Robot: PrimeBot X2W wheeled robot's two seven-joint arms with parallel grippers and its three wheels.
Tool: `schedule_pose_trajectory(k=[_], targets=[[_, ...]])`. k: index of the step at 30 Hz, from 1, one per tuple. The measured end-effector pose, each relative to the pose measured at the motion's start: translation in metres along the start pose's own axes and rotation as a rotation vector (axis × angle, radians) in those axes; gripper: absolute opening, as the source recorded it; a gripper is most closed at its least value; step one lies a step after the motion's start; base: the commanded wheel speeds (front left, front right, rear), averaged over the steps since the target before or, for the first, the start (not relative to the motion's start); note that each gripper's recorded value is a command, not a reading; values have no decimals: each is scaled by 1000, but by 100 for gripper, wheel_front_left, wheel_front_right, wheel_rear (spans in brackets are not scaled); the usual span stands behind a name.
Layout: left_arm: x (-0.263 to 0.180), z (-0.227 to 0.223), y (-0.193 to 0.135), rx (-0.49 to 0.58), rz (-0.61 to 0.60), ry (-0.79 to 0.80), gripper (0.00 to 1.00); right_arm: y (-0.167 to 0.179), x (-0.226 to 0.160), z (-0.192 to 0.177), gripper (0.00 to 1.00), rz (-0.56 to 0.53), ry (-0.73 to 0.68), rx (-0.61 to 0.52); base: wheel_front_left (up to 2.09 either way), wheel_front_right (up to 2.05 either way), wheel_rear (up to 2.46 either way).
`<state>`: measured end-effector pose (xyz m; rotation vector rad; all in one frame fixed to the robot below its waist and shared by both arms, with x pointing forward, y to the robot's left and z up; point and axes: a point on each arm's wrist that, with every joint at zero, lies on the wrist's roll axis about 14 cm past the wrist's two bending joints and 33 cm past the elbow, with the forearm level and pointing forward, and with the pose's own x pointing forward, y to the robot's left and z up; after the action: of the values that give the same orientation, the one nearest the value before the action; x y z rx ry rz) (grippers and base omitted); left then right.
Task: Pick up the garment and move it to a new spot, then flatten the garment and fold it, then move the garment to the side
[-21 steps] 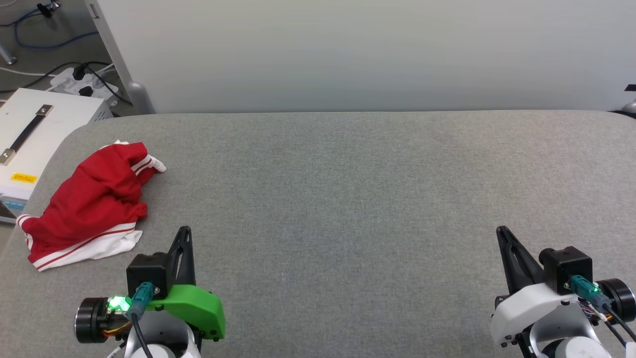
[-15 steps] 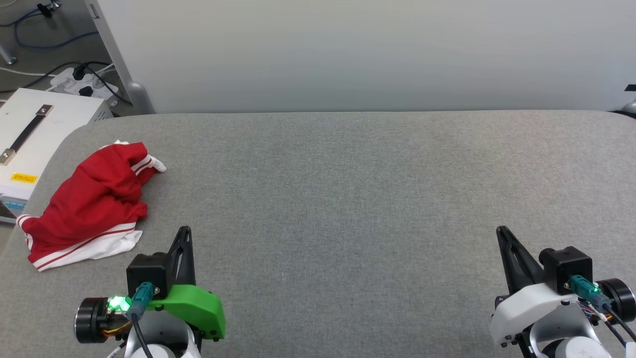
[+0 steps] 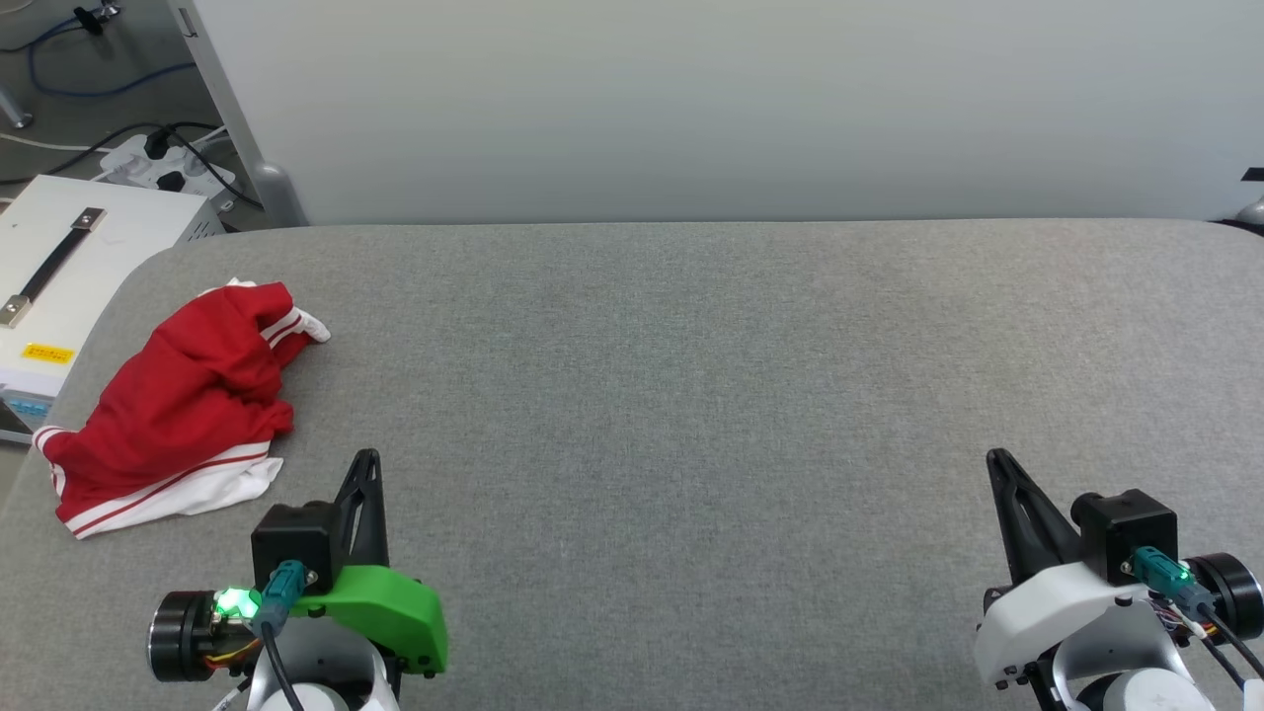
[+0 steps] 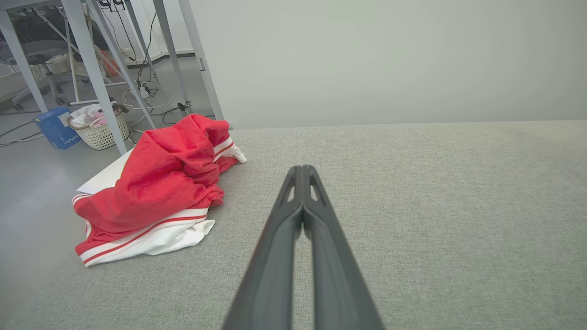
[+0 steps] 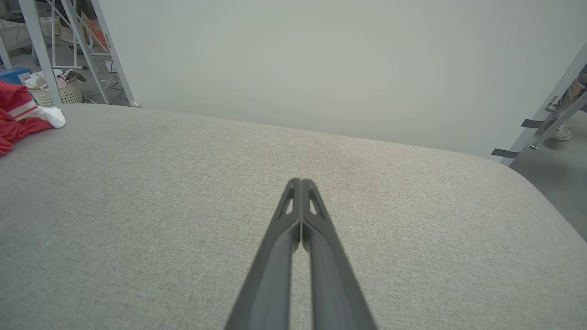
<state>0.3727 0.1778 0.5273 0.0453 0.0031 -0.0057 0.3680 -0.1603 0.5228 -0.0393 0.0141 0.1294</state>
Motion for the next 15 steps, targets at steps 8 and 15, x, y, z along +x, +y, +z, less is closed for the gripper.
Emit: schedule_pose_trajectory(k=[8,15], targets=[[0,0,0,0,0,0,0,0,0,0,0,0,0,0,0,0,0],[0,0,0,0,0,0,0,0,0,0,0,0,0,0,0,0,0]])
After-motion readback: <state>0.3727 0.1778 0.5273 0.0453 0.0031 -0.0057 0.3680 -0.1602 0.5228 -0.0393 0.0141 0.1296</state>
